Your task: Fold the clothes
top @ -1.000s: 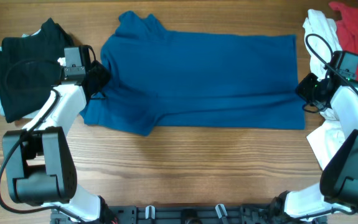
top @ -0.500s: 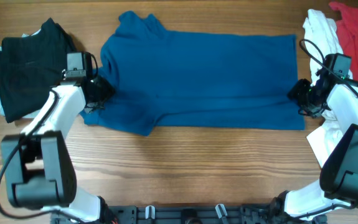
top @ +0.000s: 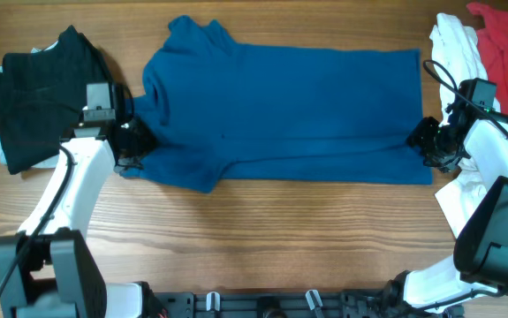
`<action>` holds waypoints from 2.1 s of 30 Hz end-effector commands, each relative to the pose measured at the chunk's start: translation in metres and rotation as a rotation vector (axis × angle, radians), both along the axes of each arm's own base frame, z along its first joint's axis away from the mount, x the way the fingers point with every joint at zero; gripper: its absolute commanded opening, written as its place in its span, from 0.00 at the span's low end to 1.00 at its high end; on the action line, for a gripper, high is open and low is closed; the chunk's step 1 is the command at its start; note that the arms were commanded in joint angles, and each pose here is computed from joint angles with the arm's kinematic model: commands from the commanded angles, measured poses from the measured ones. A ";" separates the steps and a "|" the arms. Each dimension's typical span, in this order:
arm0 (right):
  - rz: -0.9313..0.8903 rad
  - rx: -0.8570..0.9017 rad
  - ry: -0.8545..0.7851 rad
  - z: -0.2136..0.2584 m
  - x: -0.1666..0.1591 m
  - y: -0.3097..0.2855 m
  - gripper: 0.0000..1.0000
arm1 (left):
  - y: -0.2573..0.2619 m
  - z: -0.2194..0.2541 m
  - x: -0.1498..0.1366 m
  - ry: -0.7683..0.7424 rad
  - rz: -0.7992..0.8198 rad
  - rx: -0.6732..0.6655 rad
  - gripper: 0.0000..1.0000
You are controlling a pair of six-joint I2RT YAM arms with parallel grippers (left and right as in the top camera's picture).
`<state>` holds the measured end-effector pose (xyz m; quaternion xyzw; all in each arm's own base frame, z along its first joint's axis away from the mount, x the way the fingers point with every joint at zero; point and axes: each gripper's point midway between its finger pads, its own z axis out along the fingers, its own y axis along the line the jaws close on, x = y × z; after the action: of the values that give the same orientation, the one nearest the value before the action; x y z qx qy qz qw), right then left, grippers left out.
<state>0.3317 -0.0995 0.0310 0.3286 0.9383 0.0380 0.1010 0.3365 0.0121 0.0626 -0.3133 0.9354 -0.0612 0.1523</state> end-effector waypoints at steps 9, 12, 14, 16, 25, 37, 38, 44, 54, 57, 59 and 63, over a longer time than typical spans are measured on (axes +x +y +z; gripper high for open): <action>0.013 -0.023 -0.020 0.008 0.001 -0.001 0.63 | -0.007 -0.052 -0.004 0.092 -0.085 -0.034 0.44; 0.013 -0.023 -0.020 0.008 0.001 -0.001 0.63 | -0.009 -0.051 0.000 0.073 -0.089 -0.047 0.22; 0.013 -0.023 -0.020 0.008 0.001 -0.001 0.63 | -0.012 -0.051 0.001 0.069 -0.094 -0.062 0.06; 0.013 -0.023 -0.020 0.008 0.001 -0.001 0.63 | -0.017 -0.048 0.002 0.059 -0.104 -0.092 0.04; 0.013 -0.024 -0.020 0.008 0.001 -0.001 0.63 | -0.026 0.014 0.019 -0.145 -0.158 -0.114 0.04; 0.013 -0.024 -0.021 0.008 0.001 -0.001 0.63 | -0.023 0.081 0.069 -0.478 -0.130 -0.096 0.05; 0.013 -0.024 -0.021 0.008 0.001 -0.001 0.63 | -0.023 0.073 0.068 -0.453 -0.128 -0.099 0.04; 0.014 -0.024 -0.021 0.008 0.001 -0.001 0.63 | -0.024 0.035 0.060 -0.327 -0.119 -0.114 0.04; 0.014 -0.024 -0.022 0.008 0.002 -0.001 0.63 | -0.024 0.025 0.051 -0.273 -0.116 -0.121 0.05; 0.014 -0.024 -0.022 0.008 0.002 -0.001 0.63 | -0.032 0.030 0.053 -0.292 -0.139 -0.163 0.04; 0.014 -0.025 -0.022 0.008 0.002 -0.002 0.63 | -0.042 0.034 0.052 -0.301 -0.165 -0.212 0.04; 0.014 -0.024 -0.022 0.008 0.002 -0.001 0.63 | -0.052 0.029 0.044 -0.269 -0.223 -0.214 0.05</action>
<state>0.3319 -0.0995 0.0313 0.3286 0.9382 0.0380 0.1015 0.3866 -0.0260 0.0921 -0.2389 0.9175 -0.1976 0.2491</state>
